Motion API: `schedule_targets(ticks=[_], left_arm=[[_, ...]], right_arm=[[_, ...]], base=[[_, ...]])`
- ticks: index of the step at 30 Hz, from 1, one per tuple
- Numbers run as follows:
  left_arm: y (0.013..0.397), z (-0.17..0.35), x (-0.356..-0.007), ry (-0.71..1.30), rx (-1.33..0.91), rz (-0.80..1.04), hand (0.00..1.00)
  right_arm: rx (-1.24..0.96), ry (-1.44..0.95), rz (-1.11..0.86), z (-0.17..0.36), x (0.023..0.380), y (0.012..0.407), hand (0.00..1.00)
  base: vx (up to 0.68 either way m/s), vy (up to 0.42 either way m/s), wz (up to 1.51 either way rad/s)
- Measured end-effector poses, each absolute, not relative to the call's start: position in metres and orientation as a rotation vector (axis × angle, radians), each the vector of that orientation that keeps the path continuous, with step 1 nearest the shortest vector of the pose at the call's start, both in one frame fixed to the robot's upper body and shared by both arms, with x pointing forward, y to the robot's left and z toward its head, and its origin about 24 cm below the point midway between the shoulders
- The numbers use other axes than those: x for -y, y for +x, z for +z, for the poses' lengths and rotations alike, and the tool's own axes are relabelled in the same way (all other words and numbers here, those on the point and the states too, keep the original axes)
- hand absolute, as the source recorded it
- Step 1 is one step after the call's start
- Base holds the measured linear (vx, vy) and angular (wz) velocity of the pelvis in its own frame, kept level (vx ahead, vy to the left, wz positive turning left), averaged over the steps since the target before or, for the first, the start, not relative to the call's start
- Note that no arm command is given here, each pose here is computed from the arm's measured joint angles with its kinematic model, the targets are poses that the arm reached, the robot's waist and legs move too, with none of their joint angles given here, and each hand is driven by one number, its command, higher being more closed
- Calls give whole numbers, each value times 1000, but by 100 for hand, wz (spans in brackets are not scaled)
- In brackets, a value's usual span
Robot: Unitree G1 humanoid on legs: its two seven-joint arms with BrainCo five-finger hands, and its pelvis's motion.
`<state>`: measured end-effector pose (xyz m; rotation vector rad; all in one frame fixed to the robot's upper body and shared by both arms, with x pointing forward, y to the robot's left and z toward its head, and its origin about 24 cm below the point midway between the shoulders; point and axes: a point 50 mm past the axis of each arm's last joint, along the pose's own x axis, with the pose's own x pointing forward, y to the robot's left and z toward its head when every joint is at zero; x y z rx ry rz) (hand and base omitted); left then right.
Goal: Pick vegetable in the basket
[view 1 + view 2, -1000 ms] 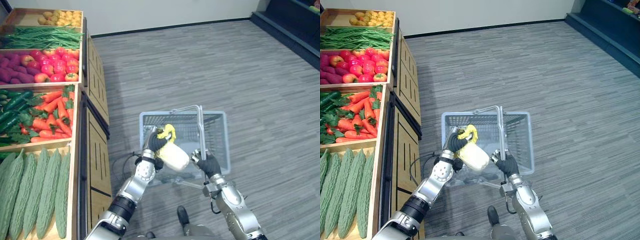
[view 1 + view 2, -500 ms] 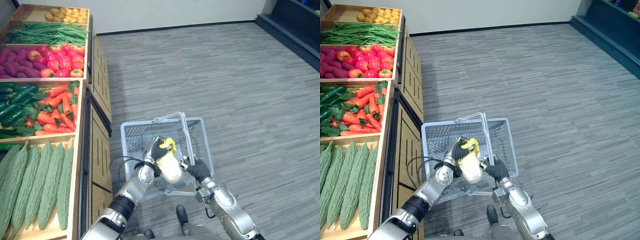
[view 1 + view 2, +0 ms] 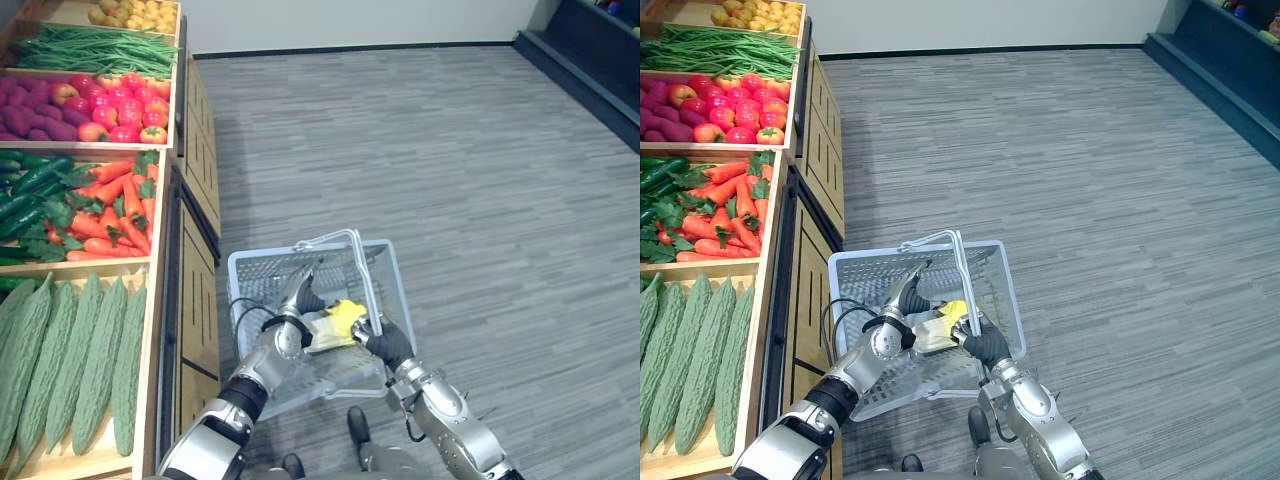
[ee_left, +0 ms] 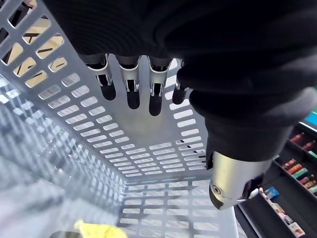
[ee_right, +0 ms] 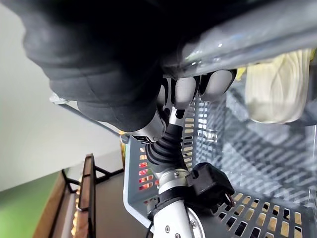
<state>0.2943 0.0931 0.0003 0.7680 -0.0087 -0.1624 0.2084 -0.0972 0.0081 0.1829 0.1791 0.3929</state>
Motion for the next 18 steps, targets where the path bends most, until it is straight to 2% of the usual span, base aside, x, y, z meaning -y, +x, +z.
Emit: schedule_targets(ticks=[9, 13, 18], left_arm=[[260, 23, -97, 347, 69, -109, 0], [241, 28, -123, 204, 71, 1, 0], [219, 16, -162, 123, 2, 166, 0]], right_arm=[[-158, 21, 123, 4, 139, 218, 100], [-151, -28, -58, 4, 171, 217, 100], [-182, -61, -247, -1, 208, 203, 100]], base=[[-15, -15, 14], [-22, -17, 21], [12, -18, 14]])
